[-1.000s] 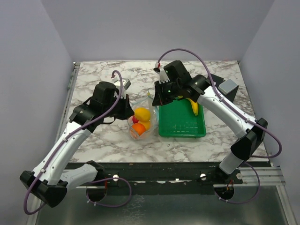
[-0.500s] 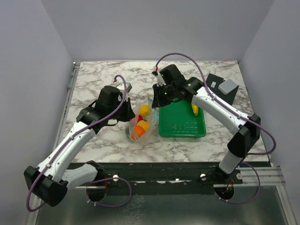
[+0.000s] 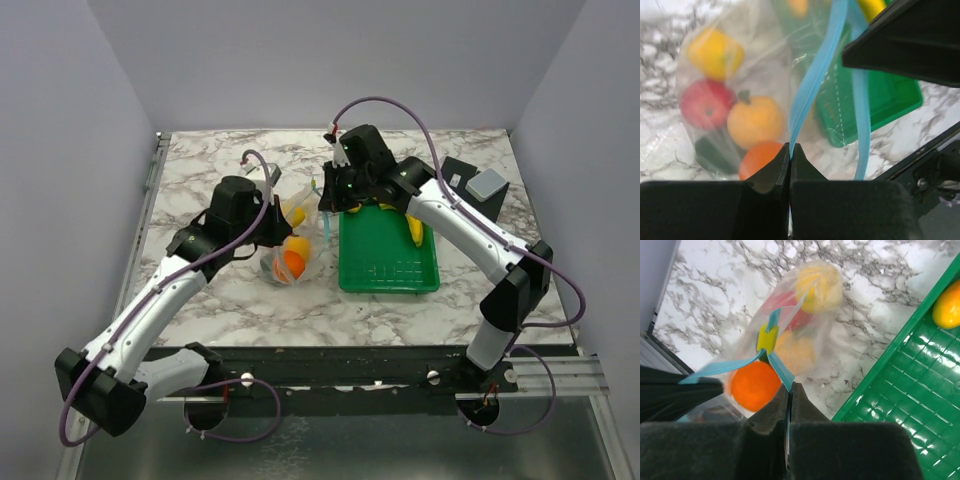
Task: Place the food in the zip-top bag and seal the zipper
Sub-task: Adjust the zipper food storage bag at the center of the board.
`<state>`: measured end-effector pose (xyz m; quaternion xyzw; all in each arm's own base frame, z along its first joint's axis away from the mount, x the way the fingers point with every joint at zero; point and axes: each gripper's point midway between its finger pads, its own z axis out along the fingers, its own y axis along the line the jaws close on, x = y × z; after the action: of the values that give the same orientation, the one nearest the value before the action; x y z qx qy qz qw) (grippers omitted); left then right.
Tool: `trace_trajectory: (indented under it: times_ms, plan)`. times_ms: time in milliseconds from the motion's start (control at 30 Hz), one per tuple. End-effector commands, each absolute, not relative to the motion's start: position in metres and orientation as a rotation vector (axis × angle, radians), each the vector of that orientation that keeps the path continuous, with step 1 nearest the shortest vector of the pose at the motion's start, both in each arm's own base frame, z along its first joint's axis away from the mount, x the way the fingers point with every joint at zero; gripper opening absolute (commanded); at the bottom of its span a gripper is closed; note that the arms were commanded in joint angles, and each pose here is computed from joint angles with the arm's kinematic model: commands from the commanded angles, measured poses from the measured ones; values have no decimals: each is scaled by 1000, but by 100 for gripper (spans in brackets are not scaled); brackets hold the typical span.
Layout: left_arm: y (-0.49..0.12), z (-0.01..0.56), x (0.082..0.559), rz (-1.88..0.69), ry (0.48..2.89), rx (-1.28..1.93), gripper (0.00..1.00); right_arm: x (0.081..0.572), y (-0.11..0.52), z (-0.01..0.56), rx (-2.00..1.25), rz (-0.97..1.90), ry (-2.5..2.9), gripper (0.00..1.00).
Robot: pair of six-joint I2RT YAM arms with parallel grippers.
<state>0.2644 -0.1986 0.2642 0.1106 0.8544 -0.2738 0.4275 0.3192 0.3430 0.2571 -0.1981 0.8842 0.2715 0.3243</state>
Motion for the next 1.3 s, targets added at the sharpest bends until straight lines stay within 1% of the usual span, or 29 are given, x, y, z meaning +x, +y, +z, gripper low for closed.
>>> trace_trajectory:
  times_ms: [0,133,267,433,533,667,767,967,1167,1267]
  plan:
    - [-196,191,263,-636,2308,232,0,326,346,213,-490,679,2411,1]
    - [-194,220,267,-634,2221,247,0,324,345,213,-496,677,2412,1]
    - [-193,262,275,-627,2111,255,0,328,346,229,-495,682,2374,1]
    - [-189,291,283,-594,2036,254,0,332,346,249,-481,687,2327,1]
    - [-183,290,288,-539,2022,267,0,334,342,249,-460,670,2309,1]
    - [-172,270,294,-442,2039,271,0,334,340,224,-421,650,2346,1]
    - [-165,270,298,-399,2027,251,0,334,344,209,-405,673,2362,1]
    - [-159,279,303,-367,1990,221,0,344,357,207,-378,718,2337,1]
    - [-154,277,306,-341,1973,181,0,357,376,211,-366,785,2289,1]
    - [-155,268,308,-345,1970,174,0,363,381,204,-368,783,2295,1]
